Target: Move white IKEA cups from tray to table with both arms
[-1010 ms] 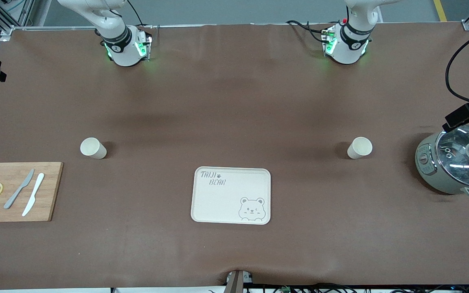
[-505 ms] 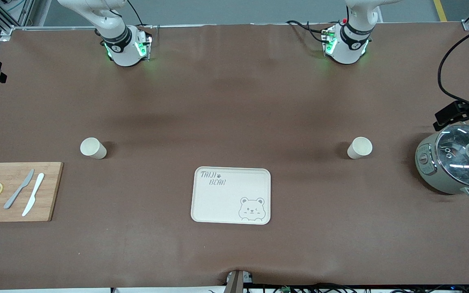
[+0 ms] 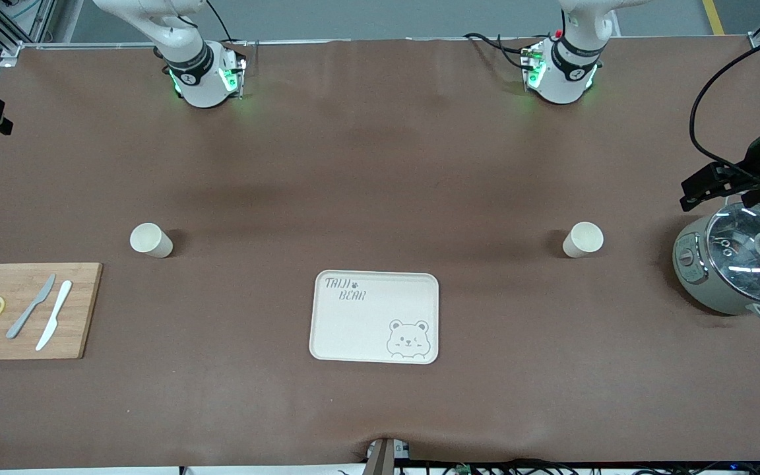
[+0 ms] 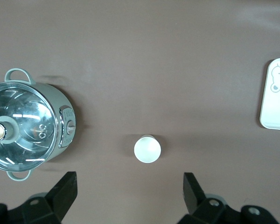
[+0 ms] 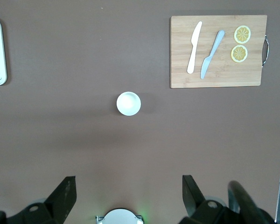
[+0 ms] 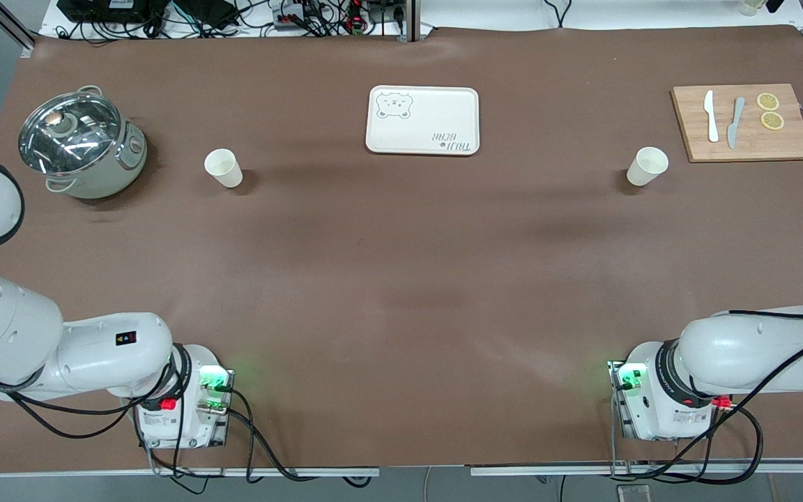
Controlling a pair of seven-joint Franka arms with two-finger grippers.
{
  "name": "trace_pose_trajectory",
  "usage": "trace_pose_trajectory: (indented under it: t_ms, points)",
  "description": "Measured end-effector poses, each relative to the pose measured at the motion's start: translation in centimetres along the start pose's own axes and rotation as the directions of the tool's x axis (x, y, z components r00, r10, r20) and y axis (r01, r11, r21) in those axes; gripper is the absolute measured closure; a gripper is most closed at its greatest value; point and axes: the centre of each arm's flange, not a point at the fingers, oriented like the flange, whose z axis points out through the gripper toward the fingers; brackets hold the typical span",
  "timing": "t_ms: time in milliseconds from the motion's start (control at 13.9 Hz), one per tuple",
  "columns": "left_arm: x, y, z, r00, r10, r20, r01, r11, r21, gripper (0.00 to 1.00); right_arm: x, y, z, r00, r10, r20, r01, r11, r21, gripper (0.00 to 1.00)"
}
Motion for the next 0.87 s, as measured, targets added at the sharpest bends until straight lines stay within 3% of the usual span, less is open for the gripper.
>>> trace_pose_trajectory:
  t_ms: [866]
  points:
    - [0.15,-0.59,-0.78,1.0,-0.01,-0.018,0.01,1.0,-0.001,0.0,0.16,-0.1,-0.13,1.0,-0.002,-0.015,0.002,1.0,0.008,0.0]
